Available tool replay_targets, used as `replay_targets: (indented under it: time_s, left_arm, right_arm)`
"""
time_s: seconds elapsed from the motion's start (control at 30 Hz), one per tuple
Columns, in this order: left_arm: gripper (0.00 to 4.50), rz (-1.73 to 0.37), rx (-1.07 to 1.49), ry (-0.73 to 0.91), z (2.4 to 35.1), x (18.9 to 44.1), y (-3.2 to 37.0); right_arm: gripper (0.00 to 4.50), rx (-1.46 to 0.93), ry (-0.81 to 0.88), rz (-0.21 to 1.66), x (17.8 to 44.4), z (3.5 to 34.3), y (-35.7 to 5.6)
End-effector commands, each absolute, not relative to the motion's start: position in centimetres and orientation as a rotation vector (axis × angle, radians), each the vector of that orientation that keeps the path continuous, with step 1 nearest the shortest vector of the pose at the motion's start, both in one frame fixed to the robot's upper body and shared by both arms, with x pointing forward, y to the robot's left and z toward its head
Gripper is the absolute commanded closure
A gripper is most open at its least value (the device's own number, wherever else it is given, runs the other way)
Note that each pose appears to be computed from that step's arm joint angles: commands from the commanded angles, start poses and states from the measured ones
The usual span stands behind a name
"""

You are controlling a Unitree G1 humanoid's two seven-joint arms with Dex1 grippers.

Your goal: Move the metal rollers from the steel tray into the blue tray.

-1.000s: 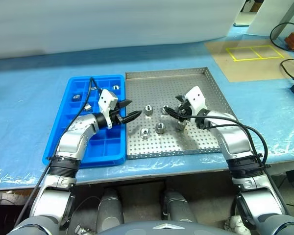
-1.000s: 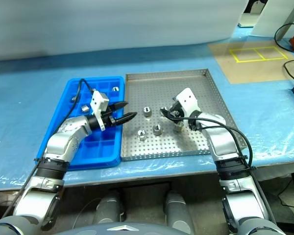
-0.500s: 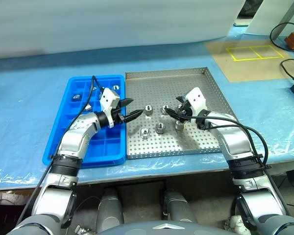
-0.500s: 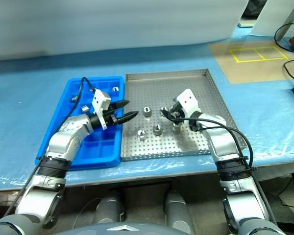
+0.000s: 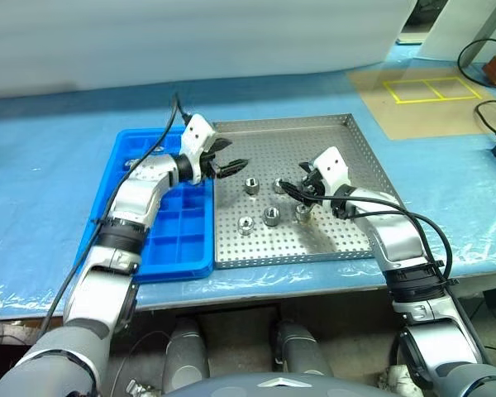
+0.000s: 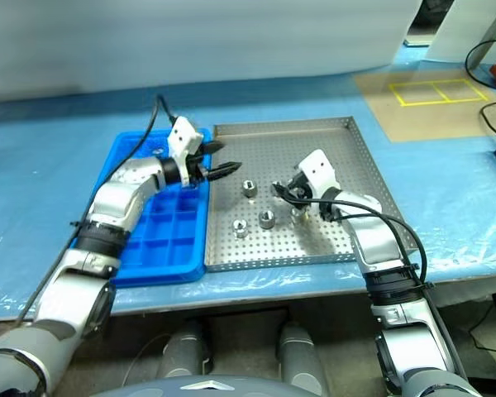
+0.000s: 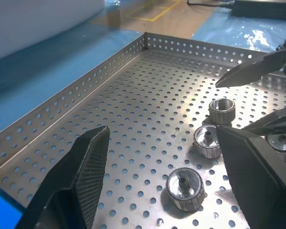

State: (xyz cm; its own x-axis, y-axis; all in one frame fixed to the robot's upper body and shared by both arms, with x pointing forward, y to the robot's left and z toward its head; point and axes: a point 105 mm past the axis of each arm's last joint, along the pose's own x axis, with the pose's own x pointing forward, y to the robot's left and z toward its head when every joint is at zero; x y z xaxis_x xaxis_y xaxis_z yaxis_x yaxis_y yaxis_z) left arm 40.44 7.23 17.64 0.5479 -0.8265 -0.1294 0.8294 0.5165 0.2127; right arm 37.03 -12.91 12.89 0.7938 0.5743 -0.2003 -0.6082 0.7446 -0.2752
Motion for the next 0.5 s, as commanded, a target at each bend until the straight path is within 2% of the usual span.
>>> replay_targets:
  time_s: [0.03, 0.33, 0.5]
  left_arm:
    - [0.75, -1.087, 0.408, -0.017, 18.5, 40.7, 5.6]
    - [0.75, -1.292, 0.768, 0.107, 15.1, 40.6, 3.1]
    - [0.75, -1.217, 0.895, 0.151, 13.6, 41.6, 3.2]
  right_arm:
    - [0.86, -0.346, 0.042, 0.614, 36.9, 14.4, -13.3]
    - [0.86, -0.328, 0.044, 0.569, 35.9, 13.9, -13.6]
    - [0.86, -0.321, 0.051, 0.544, 35.6, 13.6, -13.9]
